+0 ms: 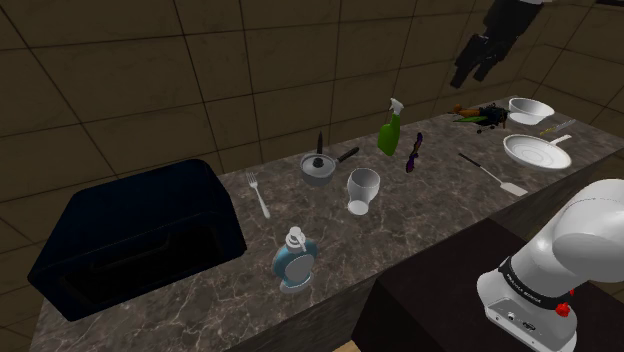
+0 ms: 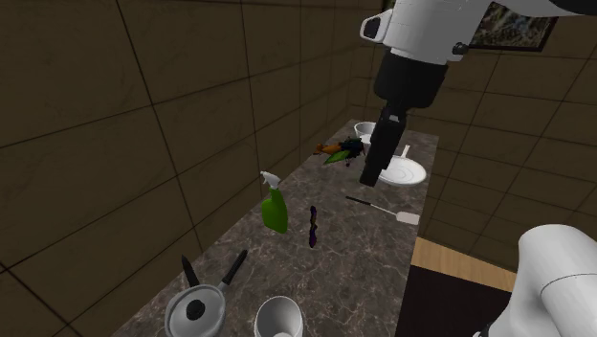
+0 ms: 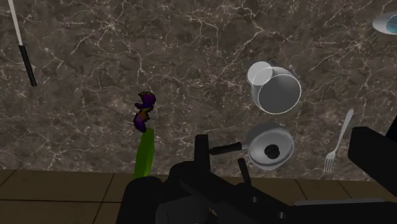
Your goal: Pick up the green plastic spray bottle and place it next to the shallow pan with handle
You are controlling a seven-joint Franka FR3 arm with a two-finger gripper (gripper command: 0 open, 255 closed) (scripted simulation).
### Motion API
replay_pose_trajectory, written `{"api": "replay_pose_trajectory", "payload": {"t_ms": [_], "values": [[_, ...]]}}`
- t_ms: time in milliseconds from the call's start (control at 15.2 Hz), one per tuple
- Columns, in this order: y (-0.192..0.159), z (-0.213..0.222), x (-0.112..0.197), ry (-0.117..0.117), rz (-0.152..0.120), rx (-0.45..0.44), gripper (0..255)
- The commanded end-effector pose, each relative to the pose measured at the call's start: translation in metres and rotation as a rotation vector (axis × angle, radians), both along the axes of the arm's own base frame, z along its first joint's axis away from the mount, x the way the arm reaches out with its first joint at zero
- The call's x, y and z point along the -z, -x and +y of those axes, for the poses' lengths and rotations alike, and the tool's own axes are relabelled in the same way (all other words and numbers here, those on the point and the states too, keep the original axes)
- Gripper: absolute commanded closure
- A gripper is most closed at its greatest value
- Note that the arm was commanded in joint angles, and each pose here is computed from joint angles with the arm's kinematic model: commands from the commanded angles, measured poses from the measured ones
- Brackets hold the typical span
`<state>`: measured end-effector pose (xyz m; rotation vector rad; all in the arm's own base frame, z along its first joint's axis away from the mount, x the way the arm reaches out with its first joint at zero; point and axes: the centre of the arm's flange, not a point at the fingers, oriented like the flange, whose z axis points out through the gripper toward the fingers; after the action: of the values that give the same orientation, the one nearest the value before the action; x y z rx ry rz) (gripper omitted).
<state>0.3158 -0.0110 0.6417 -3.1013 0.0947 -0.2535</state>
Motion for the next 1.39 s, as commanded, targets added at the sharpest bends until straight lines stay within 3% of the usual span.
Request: {"api": "replay_pose_trajectory", "payload": {"t_ms": [0, 1320], "values": [[0.000, 0.000, 0.000, 0.000, 0.000, 0.000, 0], [-0.197, -0.140, 0.122, -0.007, 0.060, 0.013, 0]]}}
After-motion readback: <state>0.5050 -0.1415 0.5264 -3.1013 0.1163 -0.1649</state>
